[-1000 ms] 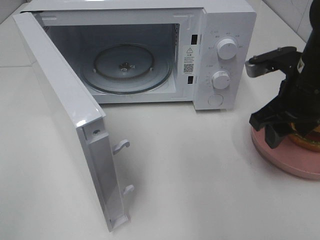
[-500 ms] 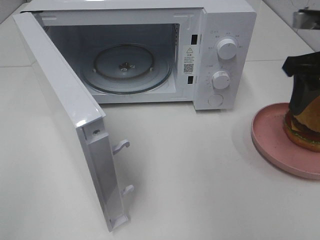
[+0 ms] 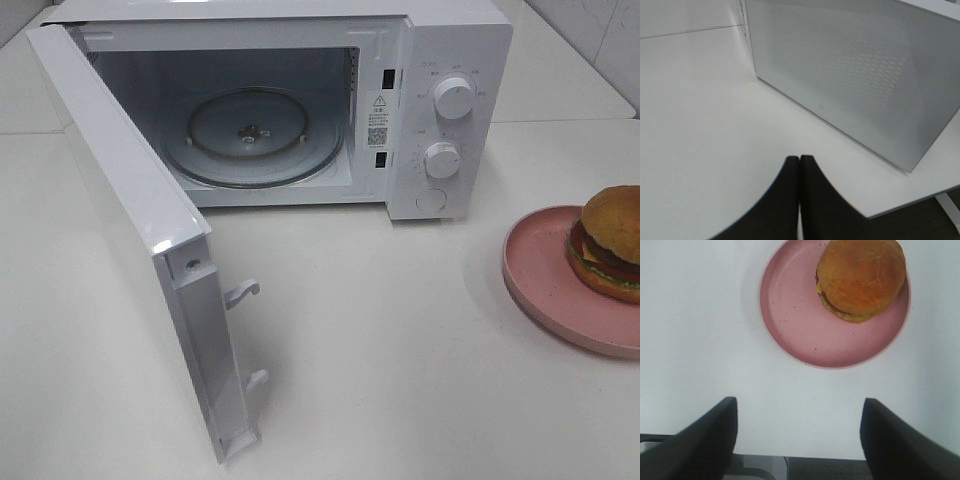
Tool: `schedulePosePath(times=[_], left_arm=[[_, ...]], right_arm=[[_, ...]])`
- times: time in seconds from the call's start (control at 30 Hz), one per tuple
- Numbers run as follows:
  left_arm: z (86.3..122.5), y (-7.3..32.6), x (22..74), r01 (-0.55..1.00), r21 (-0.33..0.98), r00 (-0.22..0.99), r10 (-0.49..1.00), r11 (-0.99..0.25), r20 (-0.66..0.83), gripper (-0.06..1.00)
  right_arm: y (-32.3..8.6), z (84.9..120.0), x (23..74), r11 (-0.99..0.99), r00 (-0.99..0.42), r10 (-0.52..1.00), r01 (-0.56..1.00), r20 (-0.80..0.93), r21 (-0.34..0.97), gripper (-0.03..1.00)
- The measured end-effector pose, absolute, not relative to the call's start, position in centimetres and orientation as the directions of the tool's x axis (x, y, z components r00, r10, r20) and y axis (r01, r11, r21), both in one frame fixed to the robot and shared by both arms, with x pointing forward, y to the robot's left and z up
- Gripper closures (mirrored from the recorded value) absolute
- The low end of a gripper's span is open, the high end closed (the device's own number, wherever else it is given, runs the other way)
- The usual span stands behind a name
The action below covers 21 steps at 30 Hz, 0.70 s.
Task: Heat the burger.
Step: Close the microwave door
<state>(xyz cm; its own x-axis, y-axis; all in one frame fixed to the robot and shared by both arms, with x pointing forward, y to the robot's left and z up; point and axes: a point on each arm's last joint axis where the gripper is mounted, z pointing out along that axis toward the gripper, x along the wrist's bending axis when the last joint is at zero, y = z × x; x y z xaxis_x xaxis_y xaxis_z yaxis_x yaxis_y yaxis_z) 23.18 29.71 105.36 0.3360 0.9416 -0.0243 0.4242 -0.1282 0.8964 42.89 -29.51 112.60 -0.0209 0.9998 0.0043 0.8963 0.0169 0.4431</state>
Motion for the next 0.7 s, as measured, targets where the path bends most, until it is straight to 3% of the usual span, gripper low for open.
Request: schedulePosePath(times=[0.47, 0.7], left_arm=[[105.4, 29.7, 23.2, 0.424, 0.896, 0.336, 0.942, -0.128, -0.024, 0.94], [105.4, 29.7, 23.2, 0.424, 0.896, 0.336, 0.942, -0.128, -0.024, 0.94]], right_arm=[[-29.7, 108.7, 33.2, 0.017, -0.021, 1.0, 0.864, 0.002, 0.503, 0.32], [-29.7, 105.7, 28.1, 0.015, -0.022, 1.0, 0.764, 0.003, 0.645, 0.32]])
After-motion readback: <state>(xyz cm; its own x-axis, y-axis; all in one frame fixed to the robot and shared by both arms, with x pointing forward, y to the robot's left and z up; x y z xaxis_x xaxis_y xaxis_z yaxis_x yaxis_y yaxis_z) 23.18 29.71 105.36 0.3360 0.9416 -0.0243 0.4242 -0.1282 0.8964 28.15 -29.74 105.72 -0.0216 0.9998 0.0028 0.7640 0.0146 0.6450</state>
